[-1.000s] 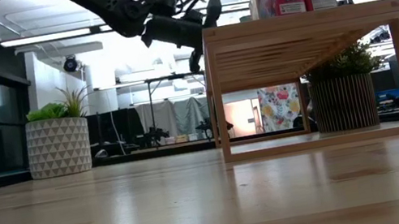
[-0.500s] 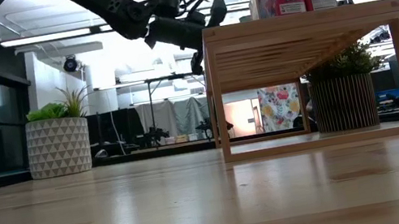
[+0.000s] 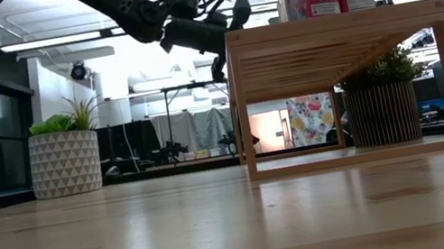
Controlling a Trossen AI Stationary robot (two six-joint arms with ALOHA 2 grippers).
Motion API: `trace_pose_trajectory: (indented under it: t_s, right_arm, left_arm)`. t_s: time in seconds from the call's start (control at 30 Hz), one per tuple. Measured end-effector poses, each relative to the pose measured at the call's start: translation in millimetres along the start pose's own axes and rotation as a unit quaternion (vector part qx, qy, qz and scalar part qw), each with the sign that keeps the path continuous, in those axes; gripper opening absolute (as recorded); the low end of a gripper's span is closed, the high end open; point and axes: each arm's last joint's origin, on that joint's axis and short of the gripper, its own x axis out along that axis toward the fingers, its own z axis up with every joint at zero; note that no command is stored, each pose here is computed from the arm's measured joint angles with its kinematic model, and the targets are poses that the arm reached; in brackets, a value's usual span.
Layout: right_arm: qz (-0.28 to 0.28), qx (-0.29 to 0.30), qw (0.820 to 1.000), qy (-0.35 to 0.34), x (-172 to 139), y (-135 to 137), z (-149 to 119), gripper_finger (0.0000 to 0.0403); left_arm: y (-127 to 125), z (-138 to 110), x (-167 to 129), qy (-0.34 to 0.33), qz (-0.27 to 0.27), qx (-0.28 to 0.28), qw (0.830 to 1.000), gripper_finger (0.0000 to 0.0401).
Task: Stack cereal on shelf
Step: Put the yellow cereal box on the shelf
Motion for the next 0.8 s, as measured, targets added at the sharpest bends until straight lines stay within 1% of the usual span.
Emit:
trace_pose_trajectory:
  t_s: [0.2, 0.37, 0.43, 0.53, 0.6, 0.7, 0.8]
  right_arm:
    - [-0.011, 0.010, 1.000, -0.017, -15, -6, 1, 0.0000]
    - [-0.015, 0.015, 0.999, -0.033, -28, -10, 1, 0.0000]
    - [-0.015, 0.014, 0.999, -0.044, -35, -11, 1, 0.0000]
    - [-0.013, 0.014, 0.998, -0.066, -46, -11, 1, 0.0000]
    - [-0.009, 0.007, 0.996, -0.084, -53, -11, 1, 0.0000]
    - [-0.002, -0.002, 0.994, -0.110, -64, -8, 1, 0.0000]
    - [0.004, -0.007, 0.991, -0.132, -75, -6, 0, 0.0000]
  left_arm:
    - [11, 12, -4, -0.007, -0.001, -0.004, 1.000, 0.0000]
    - [20, 30, -15, -0.001, -0.013, -0.006, 1.000, 0.0000]
    - [24, 41, -23, 0.004, -0.014, 0.004, 1.000, 0.0000]
    - [24, 61, -45, 0.012, -0.009, 0.036, 0.999, 0.0000]
    - [17, 75, -64, 0.016, -0.003, 0.068, 0.998, 0.0000]
    - [-1, 91, -95, 0.015, -0.007, 0.118, 0.993, 0.0000]
    - [-21, 99, -130, -0.009, -0.025, 0.150, 0.988, 0.0000]
